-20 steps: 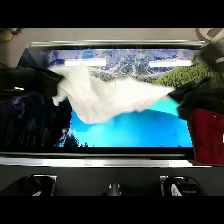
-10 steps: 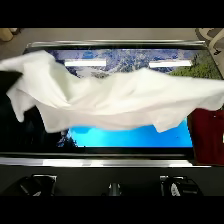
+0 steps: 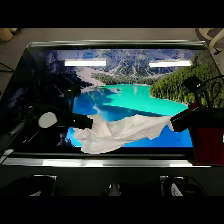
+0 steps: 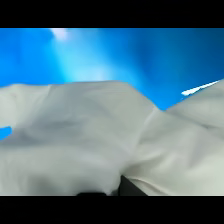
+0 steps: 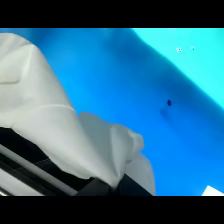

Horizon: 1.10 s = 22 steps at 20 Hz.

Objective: Fold the shirts.

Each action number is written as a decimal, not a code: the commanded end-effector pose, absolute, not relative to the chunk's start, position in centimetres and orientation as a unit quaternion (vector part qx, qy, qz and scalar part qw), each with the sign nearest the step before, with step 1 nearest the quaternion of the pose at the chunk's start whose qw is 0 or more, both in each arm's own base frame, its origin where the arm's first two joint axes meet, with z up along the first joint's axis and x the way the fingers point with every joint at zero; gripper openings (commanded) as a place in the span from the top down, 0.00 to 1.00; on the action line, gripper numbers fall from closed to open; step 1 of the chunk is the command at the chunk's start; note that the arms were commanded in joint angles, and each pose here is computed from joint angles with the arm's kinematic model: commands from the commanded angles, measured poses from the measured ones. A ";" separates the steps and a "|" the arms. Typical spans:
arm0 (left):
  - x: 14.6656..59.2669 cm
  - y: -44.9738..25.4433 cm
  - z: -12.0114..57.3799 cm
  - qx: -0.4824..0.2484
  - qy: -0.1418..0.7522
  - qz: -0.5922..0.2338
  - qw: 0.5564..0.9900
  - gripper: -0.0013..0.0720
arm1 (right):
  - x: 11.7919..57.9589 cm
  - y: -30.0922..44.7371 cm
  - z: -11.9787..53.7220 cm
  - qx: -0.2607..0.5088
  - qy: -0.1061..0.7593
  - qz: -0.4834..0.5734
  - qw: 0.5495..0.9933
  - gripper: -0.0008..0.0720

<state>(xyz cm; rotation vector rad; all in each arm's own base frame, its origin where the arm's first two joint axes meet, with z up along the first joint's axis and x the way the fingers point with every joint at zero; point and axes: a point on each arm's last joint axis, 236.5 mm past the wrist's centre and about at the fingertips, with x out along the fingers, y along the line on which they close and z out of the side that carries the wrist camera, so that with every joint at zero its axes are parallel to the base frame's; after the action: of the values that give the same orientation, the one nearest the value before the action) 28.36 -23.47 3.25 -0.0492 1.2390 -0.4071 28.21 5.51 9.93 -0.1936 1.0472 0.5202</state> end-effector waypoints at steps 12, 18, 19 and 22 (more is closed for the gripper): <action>30.0 -11.4 6.2 -0.013 0.668 -0.122 0.734 0.00 | 29.3 6.0 1.7 -0.060 0.554 0.271 0.784 0.96; 21.4 -19.7 -5.1 -0.178 0.707 -0.163 0.664 0.00 | 29.5 5.9 1.7 -0.062 0.552 0.268 0.787 0.96; 20.8 -20.3 -6.4 -0.183 0.712 -0.161 0.658 0.00 | 29.4 5.9 1.6 -0.062 0.554 0.269 0.785 0.96; 20.3 -21.5 -8.7 -0.171 0.721 -0.159 0.652 0.04 | 29.3 5.9 1.6 -0.061 0.555 0.270 0.784 0.96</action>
<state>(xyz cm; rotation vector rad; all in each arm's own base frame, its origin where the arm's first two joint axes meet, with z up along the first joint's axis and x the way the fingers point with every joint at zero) 21.28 -19.69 -6.18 -0.3259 1.6289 -0.3696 29.44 5.96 1.72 -0.1306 1.1906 0.5800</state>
